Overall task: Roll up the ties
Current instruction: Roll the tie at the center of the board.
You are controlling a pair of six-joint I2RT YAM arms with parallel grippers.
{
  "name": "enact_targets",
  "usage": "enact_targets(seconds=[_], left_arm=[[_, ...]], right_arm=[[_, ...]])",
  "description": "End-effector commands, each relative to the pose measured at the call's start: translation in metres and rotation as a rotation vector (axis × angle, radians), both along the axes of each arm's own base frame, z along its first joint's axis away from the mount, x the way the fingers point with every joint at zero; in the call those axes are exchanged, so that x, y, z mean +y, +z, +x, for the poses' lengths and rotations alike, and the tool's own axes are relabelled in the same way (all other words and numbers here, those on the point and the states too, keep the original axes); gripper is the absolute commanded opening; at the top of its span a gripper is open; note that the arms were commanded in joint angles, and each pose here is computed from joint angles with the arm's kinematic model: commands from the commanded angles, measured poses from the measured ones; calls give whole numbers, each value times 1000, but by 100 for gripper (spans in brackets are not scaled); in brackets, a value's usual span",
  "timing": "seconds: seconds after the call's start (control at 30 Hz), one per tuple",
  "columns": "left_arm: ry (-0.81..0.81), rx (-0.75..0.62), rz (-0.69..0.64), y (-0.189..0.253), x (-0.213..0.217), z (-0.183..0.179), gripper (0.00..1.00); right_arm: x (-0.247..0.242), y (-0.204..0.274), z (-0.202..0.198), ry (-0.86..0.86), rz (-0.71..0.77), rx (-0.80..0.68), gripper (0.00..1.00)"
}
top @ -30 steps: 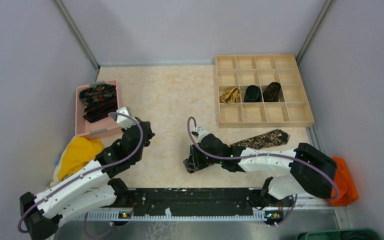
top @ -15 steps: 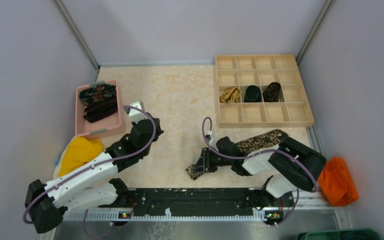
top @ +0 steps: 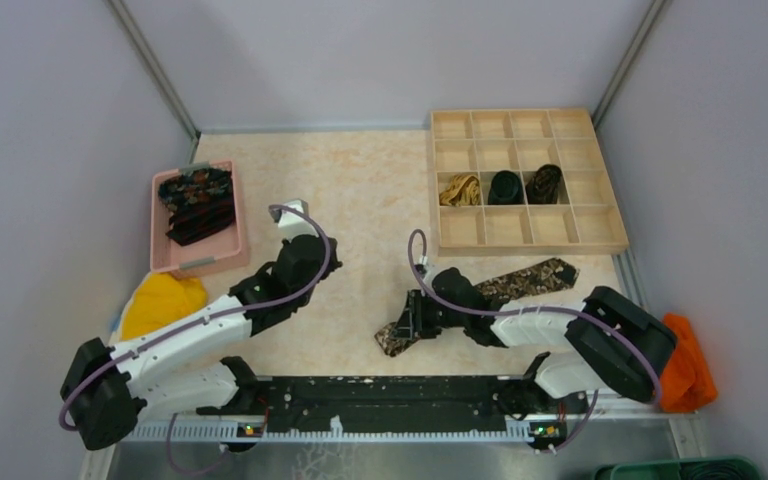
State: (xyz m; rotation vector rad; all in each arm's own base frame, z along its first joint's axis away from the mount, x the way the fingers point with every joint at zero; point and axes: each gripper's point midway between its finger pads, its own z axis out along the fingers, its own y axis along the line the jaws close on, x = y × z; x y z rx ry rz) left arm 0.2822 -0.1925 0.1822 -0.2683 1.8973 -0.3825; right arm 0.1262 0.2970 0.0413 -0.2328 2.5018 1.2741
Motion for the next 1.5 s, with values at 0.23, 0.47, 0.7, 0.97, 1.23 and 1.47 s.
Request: enact_targets(seconds=[0.23,0.47,0.7,0.97,1.23,1.47], left_arm=[[-47,43,16,-19,-14,3,0],[-83,87,27,-38,-28,6,0],[-141,177,45,-72,-44,1,0],[-340,230,0,-107,-76,-17,0],[-595,261,-85,-132,-112,-45,0],[-718,352,-129,-158,-129,-64,0]], right_arm=[[-20,-10,20,-20,-203,-86,43],[-35,2,27,-35,-284,-137,44],[-49,0,29,-27,-380,-162,44],[-38,13,28,12,-367,-216,43],[-35,61,8,-4,-298,-278,43],[-40,29,-30,32,-281,-183,0]])
